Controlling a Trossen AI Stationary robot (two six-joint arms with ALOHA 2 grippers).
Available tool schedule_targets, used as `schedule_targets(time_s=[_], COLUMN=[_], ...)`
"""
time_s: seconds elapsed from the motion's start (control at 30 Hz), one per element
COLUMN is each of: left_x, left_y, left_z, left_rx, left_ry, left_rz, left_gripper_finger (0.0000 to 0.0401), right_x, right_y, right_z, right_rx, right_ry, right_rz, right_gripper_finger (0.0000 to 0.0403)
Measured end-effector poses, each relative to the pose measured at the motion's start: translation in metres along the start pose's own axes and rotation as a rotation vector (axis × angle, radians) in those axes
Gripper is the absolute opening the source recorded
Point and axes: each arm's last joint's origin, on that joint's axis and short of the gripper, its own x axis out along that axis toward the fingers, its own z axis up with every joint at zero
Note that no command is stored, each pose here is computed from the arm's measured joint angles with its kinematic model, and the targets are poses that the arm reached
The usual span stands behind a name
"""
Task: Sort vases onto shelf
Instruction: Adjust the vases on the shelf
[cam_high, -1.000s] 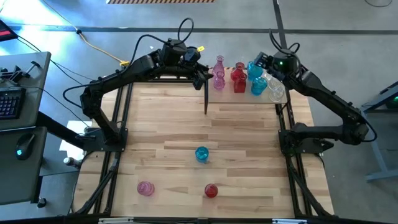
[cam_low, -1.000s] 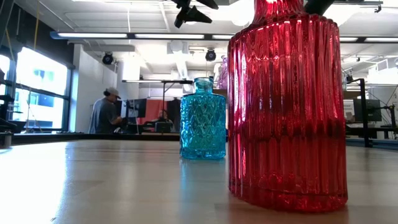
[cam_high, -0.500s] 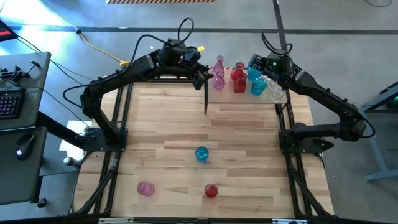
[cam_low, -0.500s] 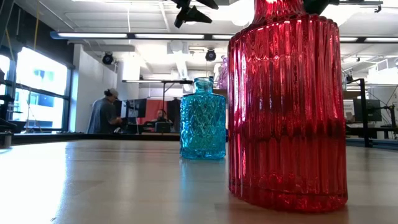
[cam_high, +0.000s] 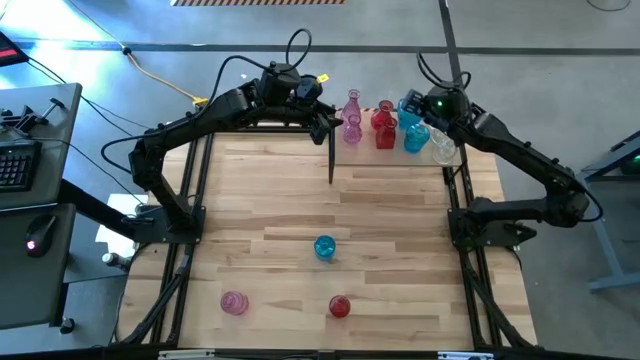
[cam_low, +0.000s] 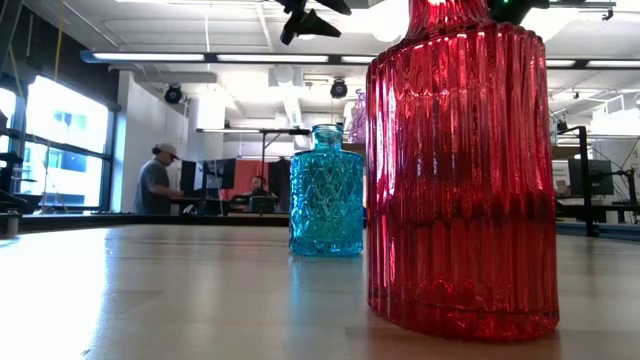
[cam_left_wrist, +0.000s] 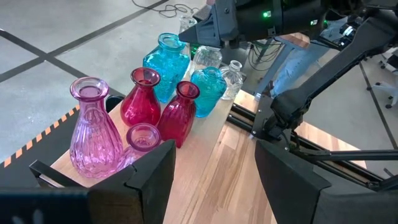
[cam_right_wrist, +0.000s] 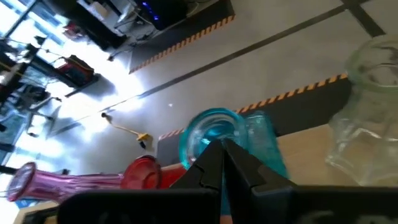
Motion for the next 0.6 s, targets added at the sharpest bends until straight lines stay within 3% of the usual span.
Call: schedule_targets(time_s=[0.6], left_x=[0.0000], left_y=[-0.0001], left_z=[0.0000], left_rx=[0.000], left_ry=[0.000], left_rz=[0.000], left_gripper_finger=[0.0211], right_x=[-0.0003], right_y=[0.0016], right_z=[0.0003], right_rx=[0.013], right_ry=[-0.013], right_rz=[0.008], right_gripper_finger=[0.0000])
